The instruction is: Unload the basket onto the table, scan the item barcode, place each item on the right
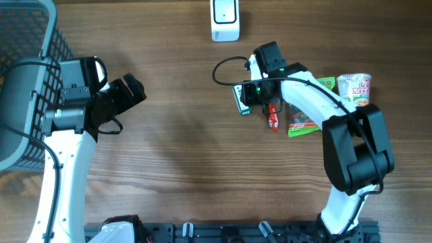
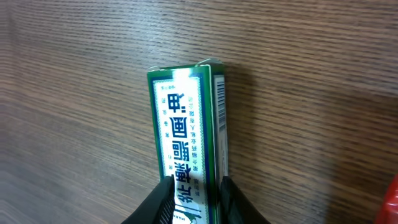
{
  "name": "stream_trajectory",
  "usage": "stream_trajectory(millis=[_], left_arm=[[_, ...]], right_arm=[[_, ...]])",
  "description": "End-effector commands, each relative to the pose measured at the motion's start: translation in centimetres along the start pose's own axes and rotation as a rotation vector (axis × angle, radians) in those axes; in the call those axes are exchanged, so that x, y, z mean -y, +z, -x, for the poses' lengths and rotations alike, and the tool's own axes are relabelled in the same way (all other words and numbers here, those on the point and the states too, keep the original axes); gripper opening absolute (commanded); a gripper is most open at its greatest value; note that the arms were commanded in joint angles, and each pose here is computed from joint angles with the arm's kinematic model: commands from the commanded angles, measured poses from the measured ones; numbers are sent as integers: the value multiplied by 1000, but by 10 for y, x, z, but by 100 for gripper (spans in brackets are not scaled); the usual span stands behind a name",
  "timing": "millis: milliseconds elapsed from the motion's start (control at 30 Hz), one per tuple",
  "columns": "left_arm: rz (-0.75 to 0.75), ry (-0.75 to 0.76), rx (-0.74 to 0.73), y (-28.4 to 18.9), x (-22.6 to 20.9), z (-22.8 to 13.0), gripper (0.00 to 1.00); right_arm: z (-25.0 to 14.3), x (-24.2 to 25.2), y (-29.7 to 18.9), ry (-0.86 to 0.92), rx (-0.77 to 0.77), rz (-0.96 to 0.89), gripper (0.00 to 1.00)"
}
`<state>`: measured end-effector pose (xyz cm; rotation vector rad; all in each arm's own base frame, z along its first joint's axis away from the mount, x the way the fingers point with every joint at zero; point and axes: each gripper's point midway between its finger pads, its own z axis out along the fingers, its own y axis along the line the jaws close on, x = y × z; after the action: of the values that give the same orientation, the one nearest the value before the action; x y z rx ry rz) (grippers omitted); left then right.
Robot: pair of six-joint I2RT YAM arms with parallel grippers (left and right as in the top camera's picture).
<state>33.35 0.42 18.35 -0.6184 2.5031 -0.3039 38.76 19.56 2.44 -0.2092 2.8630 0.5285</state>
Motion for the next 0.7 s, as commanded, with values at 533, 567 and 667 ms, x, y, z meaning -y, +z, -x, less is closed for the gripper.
stream_trajectory(millis=[533,567,667], left_arm=[[-8,11,-7,1,2,-1,100],[-8,11,-7,1,2,-1,100],[-8,11,-7,1,2,-1,100]], right_arm=[[-3,-2,2,14,44,22,4],[-1,-4,-2,10,52,24,4],[1,-6,-6,6,62,28,4]])
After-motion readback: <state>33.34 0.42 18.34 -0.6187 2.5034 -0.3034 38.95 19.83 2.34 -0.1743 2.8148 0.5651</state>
